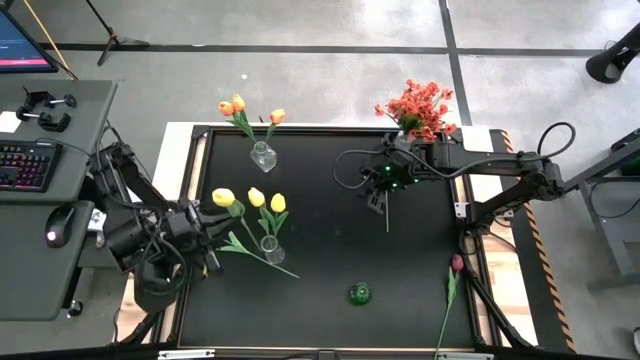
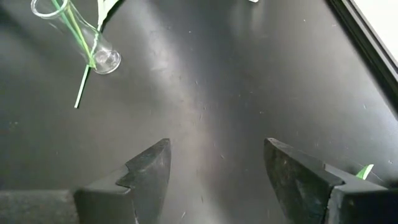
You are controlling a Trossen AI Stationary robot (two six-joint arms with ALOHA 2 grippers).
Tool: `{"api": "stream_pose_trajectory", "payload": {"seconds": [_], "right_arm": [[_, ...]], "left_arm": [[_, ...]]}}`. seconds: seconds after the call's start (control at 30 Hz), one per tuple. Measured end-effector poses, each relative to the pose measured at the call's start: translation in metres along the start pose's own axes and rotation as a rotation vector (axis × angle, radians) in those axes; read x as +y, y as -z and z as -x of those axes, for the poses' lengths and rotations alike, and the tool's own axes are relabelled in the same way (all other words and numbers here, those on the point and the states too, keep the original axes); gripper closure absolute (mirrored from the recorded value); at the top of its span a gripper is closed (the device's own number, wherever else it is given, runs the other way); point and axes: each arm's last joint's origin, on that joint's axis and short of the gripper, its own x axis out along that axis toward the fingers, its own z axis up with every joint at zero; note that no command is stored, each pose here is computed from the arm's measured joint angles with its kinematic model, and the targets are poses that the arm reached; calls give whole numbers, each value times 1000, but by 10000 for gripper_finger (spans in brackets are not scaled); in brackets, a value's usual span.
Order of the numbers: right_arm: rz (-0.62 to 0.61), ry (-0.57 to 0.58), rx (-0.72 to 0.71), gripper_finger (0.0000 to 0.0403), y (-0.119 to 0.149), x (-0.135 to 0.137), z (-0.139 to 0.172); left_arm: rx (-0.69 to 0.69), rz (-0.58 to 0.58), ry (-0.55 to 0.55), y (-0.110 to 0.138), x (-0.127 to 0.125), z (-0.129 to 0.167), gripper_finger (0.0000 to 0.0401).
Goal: Sort flowers into vase by color
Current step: Put the yellow flower into the bottom left transparent vase
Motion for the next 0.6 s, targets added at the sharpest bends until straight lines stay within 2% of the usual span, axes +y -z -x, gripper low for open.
{"api": "stream_pose_trajectory", "payload": {"seconds": [0.13,0.27,0.33,0.43,0.47,0.53,0.6], "right_arm": [[-1,2,-1,159,0,0,0],[-6,19,-4,159,0,-1,0],[-9,20,-4,159,0,-1,0],[-32,27,-6,159,0,-1,0],[-41,28,-7,159,0,-1,0],[-62,28,-7,159,0,-1,0],[-72,29,-2,159,0,-1,0]], "left_arm": [[4,27,29,-6,-3,7,401],[77,-4,107,-24,-15,5,401],[108,-53,209,-41,-25,-4,401],[52,-166,452,-63,-34,-18,401],[34,-204,495,-68,-31,-24,401],[56,-236,498,-72,-16,-32,401],[115,-208,491,-69,2,-37,401]]}}
